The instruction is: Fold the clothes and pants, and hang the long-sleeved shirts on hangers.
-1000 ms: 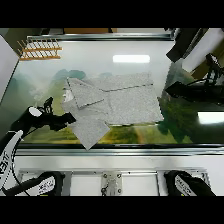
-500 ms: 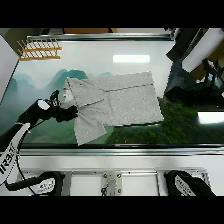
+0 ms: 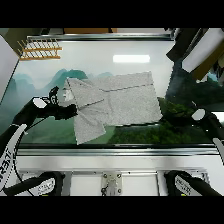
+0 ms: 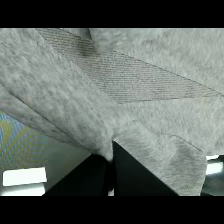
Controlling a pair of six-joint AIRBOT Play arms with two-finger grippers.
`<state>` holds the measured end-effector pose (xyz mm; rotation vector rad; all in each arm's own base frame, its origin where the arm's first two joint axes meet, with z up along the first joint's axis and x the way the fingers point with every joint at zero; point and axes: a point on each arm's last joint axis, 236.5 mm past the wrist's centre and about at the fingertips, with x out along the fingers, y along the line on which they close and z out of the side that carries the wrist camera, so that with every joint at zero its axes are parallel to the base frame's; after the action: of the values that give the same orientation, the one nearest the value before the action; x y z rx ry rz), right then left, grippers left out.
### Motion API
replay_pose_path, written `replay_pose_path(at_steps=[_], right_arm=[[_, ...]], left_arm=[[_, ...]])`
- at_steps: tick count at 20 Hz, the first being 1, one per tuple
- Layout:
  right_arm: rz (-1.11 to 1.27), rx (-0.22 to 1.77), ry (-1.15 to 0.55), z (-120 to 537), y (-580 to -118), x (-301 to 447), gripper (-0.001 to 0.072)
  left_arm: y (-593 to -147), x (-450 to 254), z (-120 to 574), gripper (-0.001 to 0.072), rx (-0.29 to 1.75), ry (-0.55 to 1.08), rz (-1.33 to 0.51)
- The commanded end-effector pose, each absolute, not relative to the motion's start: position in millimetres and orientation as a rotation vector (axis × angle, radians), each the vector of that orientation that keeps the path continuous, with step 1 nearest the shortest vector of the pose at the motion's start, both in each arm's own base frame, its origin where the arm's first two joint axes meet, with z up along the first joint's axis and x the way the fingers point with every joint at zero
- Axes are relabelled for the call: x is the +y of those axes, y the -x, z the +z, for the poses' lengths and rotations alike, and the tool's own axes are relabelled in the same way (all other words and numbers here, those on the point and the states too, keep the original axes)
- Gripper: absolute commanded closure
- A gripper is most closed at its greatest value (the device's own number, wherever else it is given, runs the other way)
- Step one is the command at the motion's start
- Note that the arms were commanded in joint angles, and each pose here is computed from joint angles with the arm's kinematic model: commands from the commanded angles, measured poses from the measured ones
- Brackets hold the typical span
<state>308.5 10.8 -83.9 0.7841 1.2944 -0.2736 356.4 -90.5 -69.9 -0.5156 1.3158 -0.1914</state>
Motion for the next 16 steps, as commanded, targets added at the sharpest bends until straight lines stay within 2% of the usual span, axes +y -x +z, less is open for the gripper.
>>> replay_pose_path(at_steps=[1,5,6,8,9,11,14,16], right_arm=[[-0.259,1.204,-0.916,-109.1,-334.8,21.5,0.0041],[-0.199,1.149,-0.942,-115.4,-354.7,29.9,0.0042],[-0.183,1.152,-0.93,-118.1,-356.0,33.6,0.0073],[-0.142,1.163,-0.882,-123.7,-356.5,43.8,0.0263],[-0.123,1.173,-0.86,-125.5,-355.9,48.1,0.0335],[-0.05,1.171,-0.77,-121.9,-358.2,53.3,0.0702],[0.037,1.073,-0.674,-77.5,-384.3,46.7,0.0697],[0.084,0.932,-0.56,-4.7,-414.3,28.2,0.0698]], left_arm=[[-356.1,-91.0,-68.3,0.0698,1.314,0.511,-0.198],[-356.2,-91.2,-68.3,0.0698,1.314,0.511,-0.198],[-356.2,-91.2,-68.3,0.0699,1.314,0.511,-0.198],[-357.8,-90.6,-68.1,0.0698,1.307,0.511,-0.195],[-358.3,-90.4,-68.0,0.0698,1.305,0.511,-0.194],[-357.7,-90.2,-67.9,0.0698,1.307,0.511,-0.194],[-365.1,-83.1,-46.3,0.0699,1.25,0.512,-0.193],[-388.1,-66.1,16.7,0.0699,1.093,0.503,-0.198]])
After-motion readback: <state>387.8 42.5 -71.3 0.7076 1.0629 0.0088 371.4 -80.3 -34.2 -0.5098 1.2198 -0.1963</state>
